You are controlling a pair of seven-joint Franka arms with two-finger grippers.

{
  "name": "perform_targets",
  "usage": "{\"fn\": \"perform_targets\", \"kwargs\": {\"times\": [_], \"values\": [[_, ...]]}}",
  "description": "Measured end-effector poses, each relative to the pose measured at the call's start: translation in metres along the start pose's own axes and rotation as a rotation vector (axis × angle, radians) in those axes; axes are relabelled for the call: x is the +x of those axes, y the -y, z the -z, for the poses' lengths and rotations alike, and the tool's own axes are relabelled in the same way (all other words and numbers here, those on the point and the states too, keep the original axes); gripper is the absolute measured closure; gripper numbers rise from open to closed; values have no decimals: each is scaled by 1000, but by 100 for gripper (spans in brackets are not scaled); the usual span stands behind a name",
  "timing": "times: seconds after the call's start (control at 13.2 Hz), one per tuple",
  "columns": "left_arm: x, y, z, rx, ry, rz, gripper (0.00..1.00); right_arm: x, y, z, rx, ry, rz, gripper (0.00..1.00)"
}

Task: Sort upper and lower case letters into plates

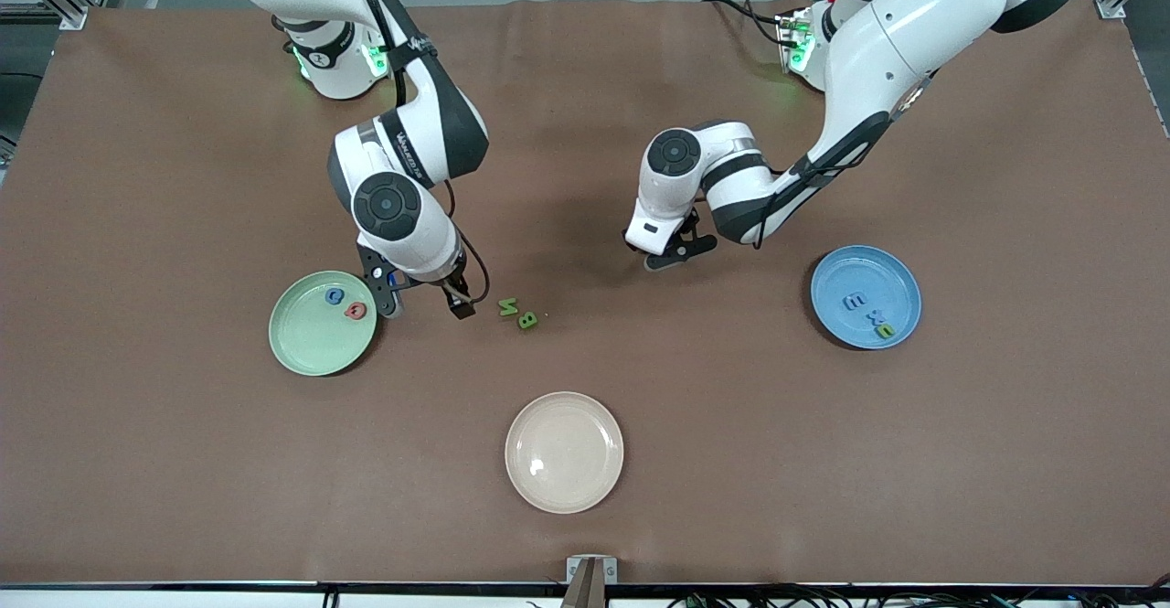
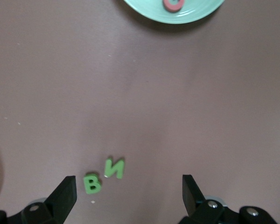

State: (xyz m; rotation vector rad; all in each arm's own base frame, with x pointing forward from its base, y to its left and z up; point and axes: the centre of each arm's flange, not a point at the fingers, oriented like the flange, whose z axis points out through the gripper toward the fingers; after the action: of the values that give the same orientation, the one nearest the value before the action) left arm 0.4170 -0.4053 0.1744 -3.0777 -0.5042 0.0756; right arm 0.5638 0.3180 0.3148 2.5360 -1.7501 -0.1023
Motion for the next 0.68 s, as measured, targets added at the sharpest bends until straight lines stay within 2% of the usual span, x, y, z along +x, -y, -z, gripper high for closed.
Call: {"fn": "perform_targets", "kwargs": {"times": [0.08,0.15,0.3,0.45,0.68], "values": [[0,0,0,-1,0,1,58,2,1,-12,29,-3,-9,0],[1,-1,0,-2,-1,2,63,5,2,-25,58,-7,-18,0],[2,0,0,-2,-1,4,63,7,6,-54,87,-19,-26,0],[18,5,3,3,-15,31,63,5,10,-84,97,-31,-26,0],[70,30,30,35,-86,108,63,-6,9,-116,73,-45,-12,0]]}}
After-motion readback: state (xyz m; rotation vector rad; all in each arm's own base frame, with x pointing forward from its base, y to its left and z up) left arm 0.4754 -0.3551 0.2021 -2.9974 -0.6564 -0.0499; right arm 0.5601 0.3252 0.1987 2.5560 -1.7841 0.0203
